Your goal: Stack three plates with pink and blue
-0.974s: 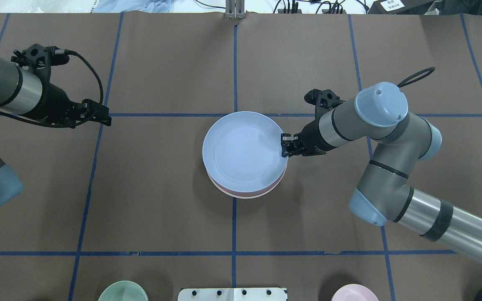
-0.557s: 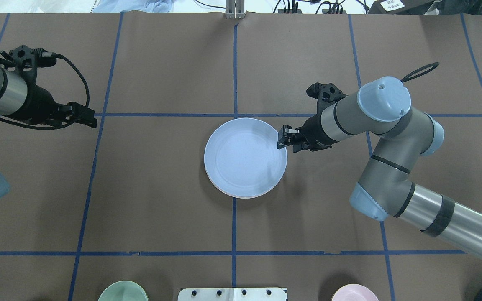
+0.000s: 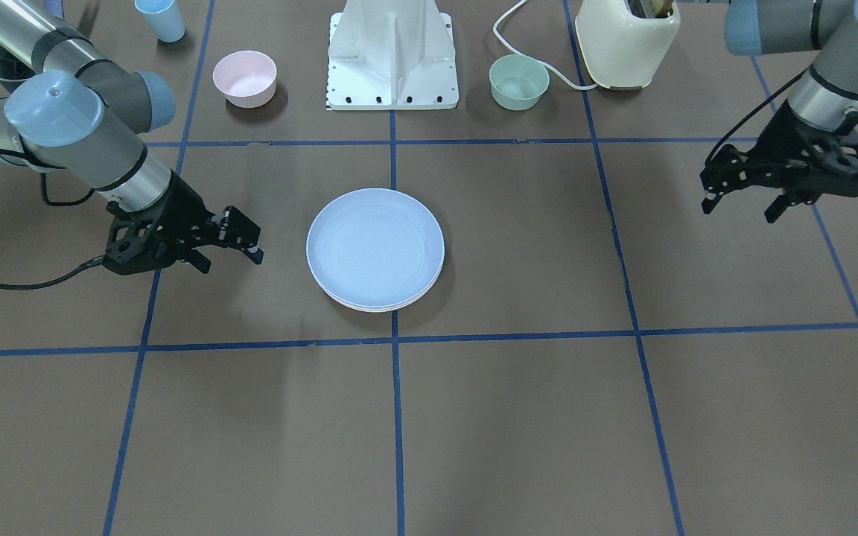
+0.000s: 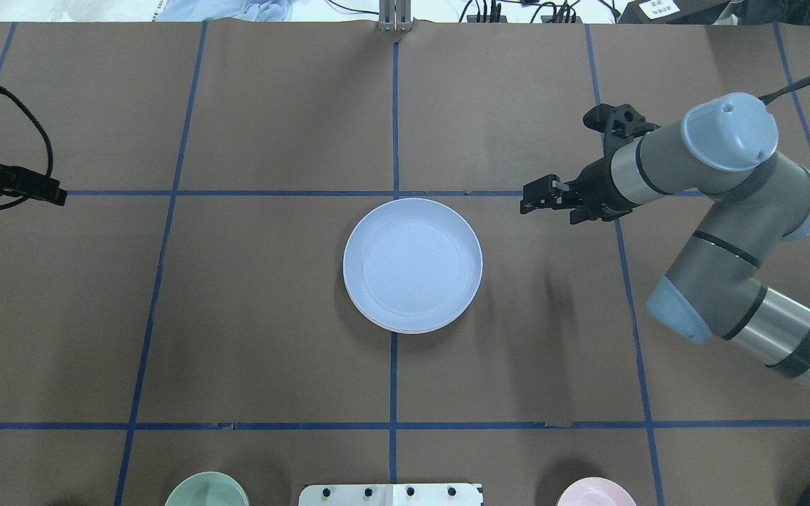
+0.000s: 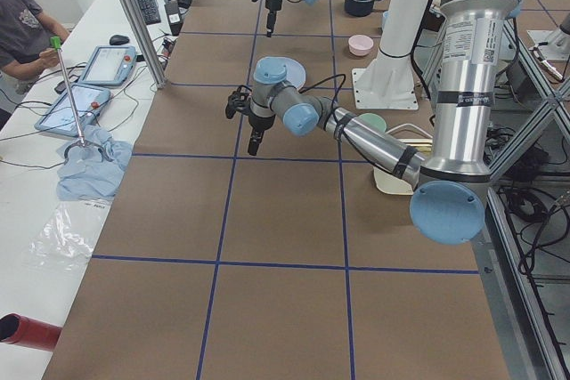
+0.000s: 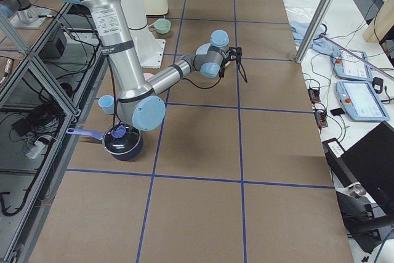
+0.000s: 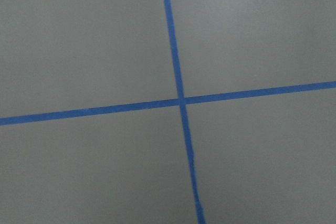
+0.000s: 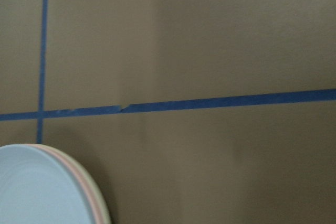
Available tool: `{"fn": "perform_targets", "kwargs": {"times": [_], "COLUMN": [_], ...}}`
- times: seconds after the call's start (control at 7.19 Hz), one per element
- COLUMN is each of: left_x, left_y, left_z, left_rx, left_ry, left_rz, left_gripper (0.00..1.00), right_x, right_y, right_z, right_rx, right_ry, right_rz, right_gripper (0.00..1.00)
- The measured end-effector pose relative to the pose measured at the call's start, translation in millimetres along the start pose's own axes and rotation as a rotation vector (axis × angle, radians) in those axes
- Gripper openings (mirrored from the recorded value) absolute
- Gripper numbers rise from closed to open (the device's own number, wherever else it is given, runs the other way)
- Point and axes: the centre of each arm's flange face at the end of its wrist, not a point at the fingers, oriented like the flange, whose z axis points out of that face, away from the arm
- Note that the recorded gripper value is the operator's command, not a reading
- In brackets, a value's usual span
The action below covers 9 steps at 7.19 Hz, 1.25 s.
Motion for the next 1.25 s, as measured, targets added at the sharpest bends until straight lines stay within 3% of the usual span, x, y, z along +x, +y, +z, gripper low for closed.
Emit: {"fn": "perform_targets", "kwargs": {"times": [0.14,0.28,0.56,0.7,0.83,0.97,1.25], "left_x": [-38,-77,-160,-207,-243,-268,-303], "left_y": [4,9,22,33,43,47,58], "left_z": [-12,-24,-38,-40,-40,-40,-22], "left_rx": [0.013,0.022,0.009,-0.017,-0.035,-0.043,-0.067], "left_ry": [-0.040,-0.081,-0.151,-0.162,-0.157,-0.152,-0.151], "left_rz": [0.050,0.096,0.166,0.192,0.201,0.166,0.052], "left_gripper": [1.00,1.00,1.00,1.00,1.00,1.00,1.00], "right_x": [36,81,200,260,311,354,402], "right_y": [-13,-28,-55,-59,-51,-34,-10], "right_z": [-16,-40,-108,-147,-179,-201,-218], "right_rx": [0.009,-0.003,-0.110,-0.173,-0.214,-0.232,-0.235], "right_ry": [0.083,0.187,0.390,0.428,0.396,0.328,0.226], "right_rz": [-0.036,-0.139,-0.392,-0.461,-0.482,-0.450,-0.361], "right_gripper": [1.00,1.00,1.00,1.00,1.00,1.00,1.00]}}
